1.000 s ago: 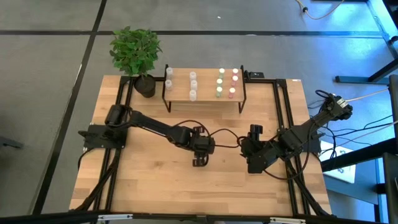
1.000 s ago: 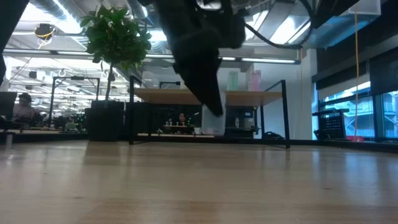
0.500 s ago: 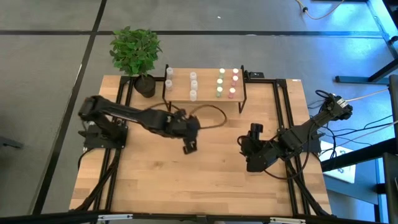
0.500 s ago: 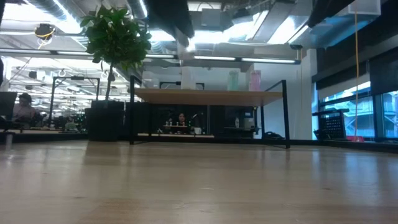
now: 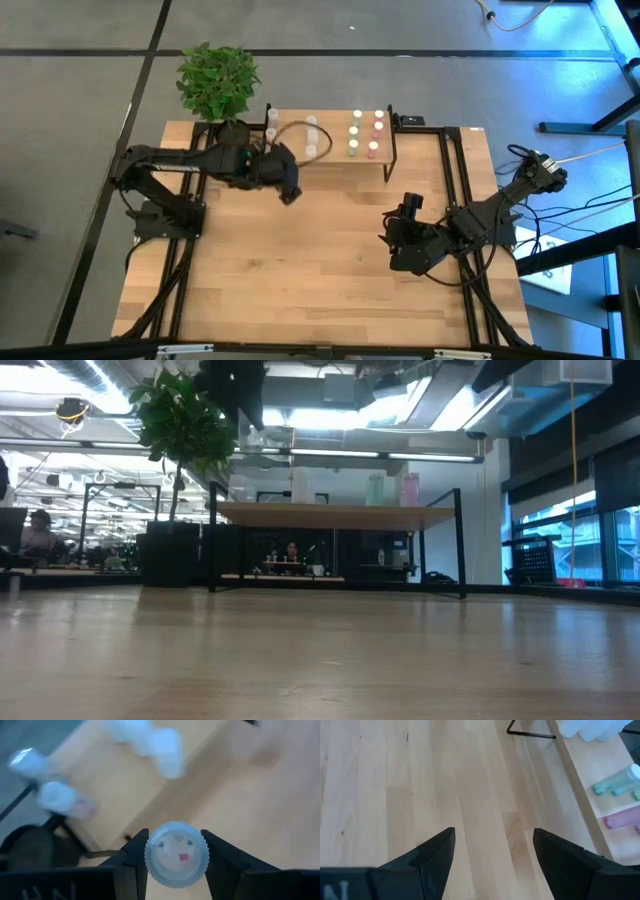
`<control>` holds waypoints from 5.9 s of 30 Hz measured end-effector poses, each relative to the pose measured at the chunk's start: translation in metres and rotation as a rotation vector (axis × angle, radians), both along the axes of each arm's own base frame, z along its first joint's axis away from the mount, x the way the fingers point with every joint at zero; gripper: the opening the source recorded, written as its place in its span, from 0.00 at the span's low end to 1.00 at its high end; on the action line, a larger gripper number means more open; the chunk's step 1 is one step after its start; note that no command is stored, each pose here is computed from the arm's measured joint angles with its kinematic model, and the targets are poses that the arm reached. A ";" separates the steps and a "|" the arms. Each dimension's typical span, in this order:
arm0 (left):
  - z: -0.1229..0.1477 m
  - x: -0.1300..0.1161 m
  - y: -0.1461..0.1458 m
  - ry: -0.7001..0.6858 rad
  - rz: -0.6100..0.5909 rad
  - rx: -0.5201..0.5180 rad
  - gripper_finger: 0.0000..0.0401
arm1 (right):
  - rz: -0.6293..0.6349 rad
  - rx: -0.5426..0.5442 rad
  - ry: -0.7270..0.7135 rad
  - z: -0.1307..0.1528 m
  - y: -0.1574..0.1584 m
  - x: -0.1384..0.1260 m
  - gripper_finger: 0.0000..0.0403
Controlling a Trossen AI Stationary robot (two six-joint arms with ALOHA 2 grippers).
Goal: Pick and place medicine bottles onto shelf by color
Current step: Put the transparent pill bottle on the shelf aligned with the other transparent pill bottles, then return to Home Position
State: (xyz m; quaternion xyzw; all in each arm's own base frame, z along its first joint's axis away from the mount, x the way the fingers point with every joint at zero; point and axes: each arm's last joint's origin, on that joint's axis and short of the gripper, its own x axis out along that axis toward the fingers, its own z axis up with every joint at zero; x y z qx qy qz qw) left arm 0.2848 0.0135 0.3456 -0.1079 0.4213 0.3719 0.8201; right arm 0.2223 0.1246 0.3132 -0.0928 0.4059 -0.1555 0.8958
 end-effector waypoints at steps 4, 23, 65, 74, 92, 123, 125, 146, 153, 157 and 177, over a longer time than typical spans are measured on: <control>-0.002 -0.007 0.025 0.024 0.147 -0.008 0.33 | -0.036 0.002 -0.047 0.001 0.000 0.002 0.67; -0.004 -0.013 0.052 0.034 0.211 -0.083 0.33 | -0.213 -0.090 -0.212 0.005 -0.006 0.002 0.67; -0.028 -0.008 0.077 0.105 0.278 -0.089 0.33 | -0.009 0.311 0.038 -0.001 0.007 0.003 0.67; -0.040 -0.008 0.085 0.092 0.300 -0.098 0.33 | -0.008 0.317 0.030 -0.001 0.008 0.003 0.67; -0.041 -0.009 0.093 0.073 0.317 -0.117 0.33 | -0.008 0.317 0.030 -0.001 0.008 0.003 0.67; -0.046 -0.005 0.101 0.051 0.361 -0.122 0.47 | -0.006 0.321 0.023 0.000 0.008 0.004 0.67; -0.046 -0.005 0.101 0.052 0.364 -0.116 0.50 | -0.006 0.321 0.023 0.000 0.008 0.004 0.67; -0.045 -0.008 0.095 0.077 0.379 -0.109 0.80 | -0.006 0.322 0.022 0.000 0.008 0.004 0.67; -0.031 -0.016 0.078 0.033 0.352 -0.113 0.80 | -0.006 0.325 0.018 0.000 0.009 0.004 0.67; -0.019 -0.022 0.066 -0.011 0.315 -0.107 0.79 | -0.005 0.327 0.015 0.000 0.009 0.005 0.67; 0.048 -0.071 -0.049 -0.312 -0.225 0.044 0.60 | -0.004 0.331 0.009 0.000 0.009 0.005 0.67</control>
